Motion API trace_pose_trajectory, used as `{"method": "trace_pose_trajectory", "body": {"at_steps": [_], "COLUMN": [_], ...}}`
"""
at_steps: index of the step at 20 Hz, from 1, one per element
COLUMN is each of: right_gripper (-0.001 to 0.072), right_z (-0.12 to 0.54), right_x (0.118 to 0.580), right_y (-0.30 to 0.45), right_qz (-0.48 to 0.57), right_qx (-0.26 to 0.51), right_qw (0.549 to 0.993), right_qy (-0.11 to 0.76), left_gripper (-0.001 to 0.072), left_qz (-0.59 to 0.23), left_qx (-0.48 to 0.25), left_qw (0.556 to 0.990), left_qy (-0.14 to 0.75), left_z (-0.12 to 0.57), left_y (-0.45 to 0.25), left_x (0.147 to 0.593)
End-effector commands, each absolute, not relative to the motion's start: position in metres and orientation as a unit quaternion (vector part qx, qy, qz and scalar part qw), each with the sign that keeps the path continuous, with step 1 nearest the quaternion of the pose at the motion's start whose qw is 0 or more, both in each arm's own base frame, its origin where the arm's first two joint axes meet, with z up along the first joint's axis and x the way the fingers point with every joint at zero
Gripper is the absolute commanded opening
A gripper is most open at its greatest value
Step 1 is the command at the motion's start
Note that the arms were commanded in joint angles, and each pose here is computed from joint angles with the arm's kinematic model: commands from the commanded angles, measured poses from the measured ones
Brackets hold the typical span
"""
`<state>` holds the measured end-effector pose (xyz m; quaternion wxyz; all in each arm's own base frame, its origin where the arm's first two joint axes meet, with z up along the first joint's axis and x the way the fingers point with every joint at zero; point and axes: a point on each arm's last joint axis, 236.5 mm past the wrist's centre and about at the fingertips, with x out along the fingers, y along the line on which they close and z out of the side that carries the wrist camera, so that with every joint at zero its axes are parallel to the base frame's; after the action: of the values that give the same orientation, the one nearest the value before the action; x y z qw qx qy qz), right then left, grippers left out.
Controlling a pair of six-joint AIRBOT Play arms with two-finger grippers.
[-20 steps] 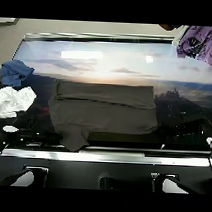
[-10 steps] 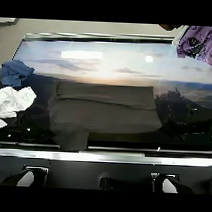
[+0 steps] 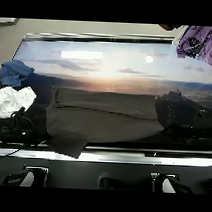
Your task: Fold the clothes and pants, and hang the long-sleeved shirts on hangers.
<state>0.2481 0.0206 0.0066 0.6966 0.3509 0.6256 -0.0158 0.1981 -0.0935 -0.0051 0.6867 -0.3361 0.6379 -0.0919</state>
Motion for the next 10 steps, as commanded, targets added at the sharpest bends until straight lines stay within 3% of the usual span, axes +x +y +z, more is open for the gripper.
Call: {"method": "trace_pose_trajectory", "body": {"at_steps": [1,10], "right_gripper": [0.003,0.0031], "right_z": [0.01,0.004], "right_x": [0.288,0.397], "right_y": [0.021,-0.013], "right_qz": [0.0,-0.022], "right_qx": [0.378,0.451], "right_qw": [0.73,0.768], "right_qy": [0.57,0.454], "left_gripper": [0.0017,0.0017], "left_qz": [-0.092,-0.09], "left_qx": [-0.343,-0.329], "left_qw": [0.705,0.735], "left_qy": [0.613,0.587], "left_z": [-0.002,-0.006], "left_y": [-0.1,-0.082], "left_x": [0.237,0.39]}}
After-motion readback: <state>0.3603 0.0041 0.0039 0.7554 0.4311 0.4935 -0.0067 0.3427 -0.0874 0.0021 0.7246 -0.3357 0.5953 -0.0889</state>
